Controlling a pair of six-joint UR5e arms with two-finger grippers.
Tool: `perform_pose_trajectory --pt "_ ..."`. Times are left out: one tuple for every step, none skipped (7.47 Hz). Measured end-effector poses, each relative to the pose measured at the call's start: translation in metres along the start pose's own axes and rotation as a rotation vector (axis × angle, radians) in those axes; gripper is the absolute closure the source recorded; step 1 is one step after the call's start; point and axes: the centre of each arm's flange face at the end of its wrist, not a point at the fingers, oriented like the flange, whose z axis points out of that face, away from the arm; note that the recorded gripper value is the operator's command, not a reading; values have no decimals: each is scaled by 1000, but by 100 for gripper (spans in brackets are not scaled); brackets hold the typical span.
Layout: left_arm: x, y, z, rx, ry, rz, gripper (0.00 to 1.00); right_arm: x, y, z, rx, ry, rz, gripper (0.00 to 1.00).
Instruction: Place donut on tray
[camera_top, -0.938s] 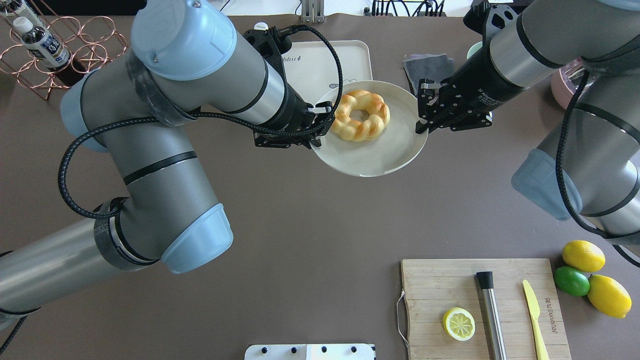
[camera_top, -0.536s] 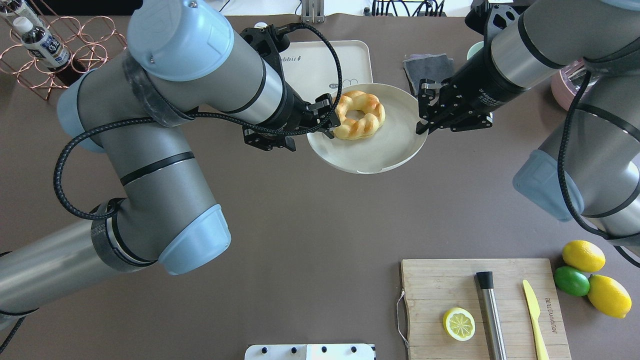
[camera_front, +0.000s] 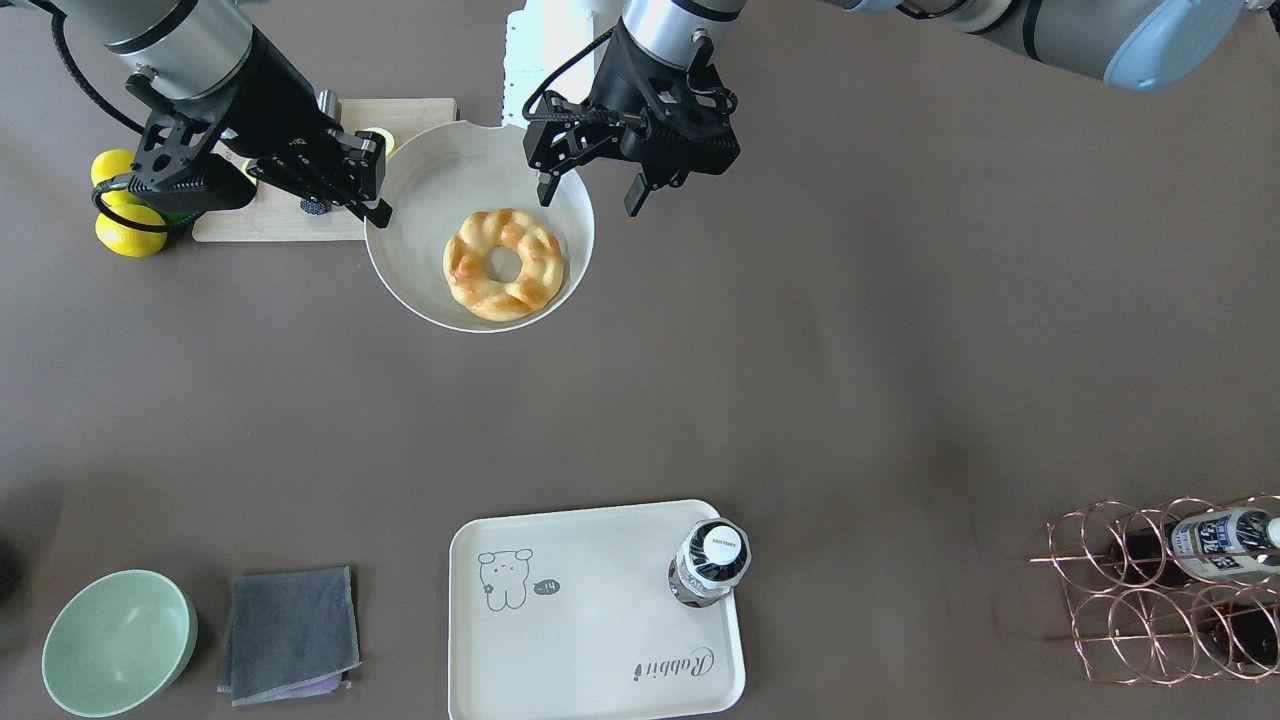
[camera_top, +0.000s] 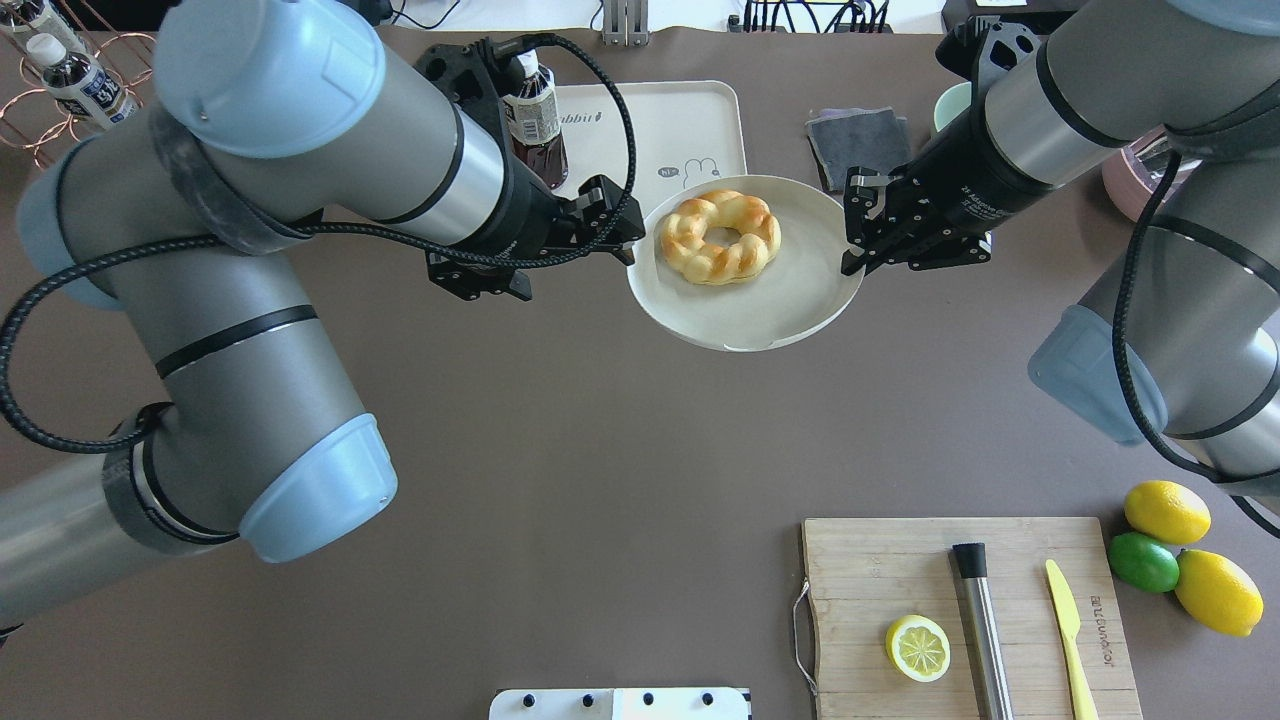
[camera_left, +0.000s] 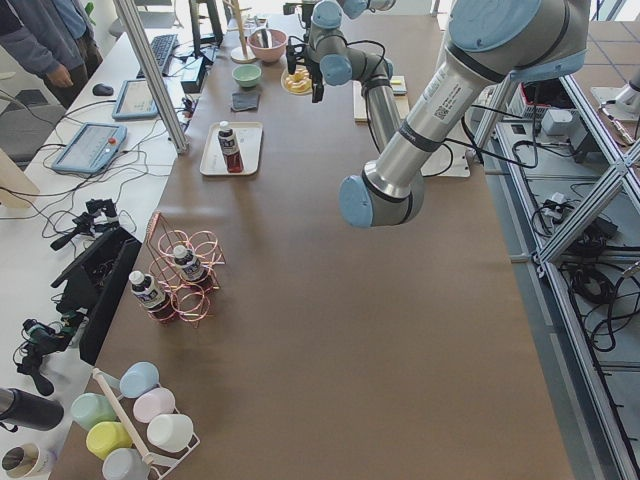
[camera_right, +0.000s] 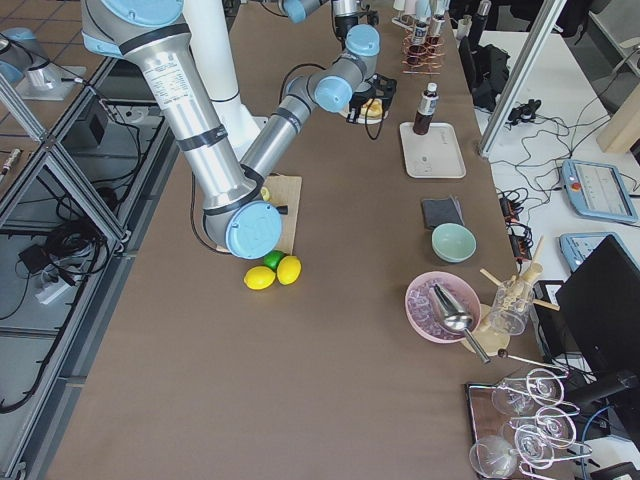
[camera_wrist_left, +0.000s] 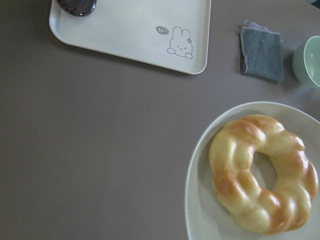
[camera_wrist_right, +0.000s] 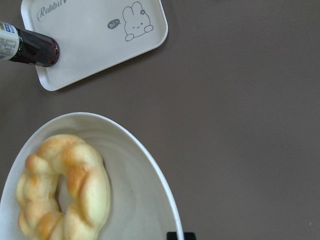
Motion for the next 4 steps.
perform_pose_trajectory --pt "-13 -8 -15 16 -33 13 3 4 -5 5 13 14 19 100" --pt "-27 -13 -30 27 -83 46 3 4 -16 15 39 32 72 100" --pt "-44 -17 -44 32 -130 88 3 5 -35 31 71 31 140 100" --pt "-66 -25 -56 40 -169 130 3 8 -58 53 102 10 209 100"
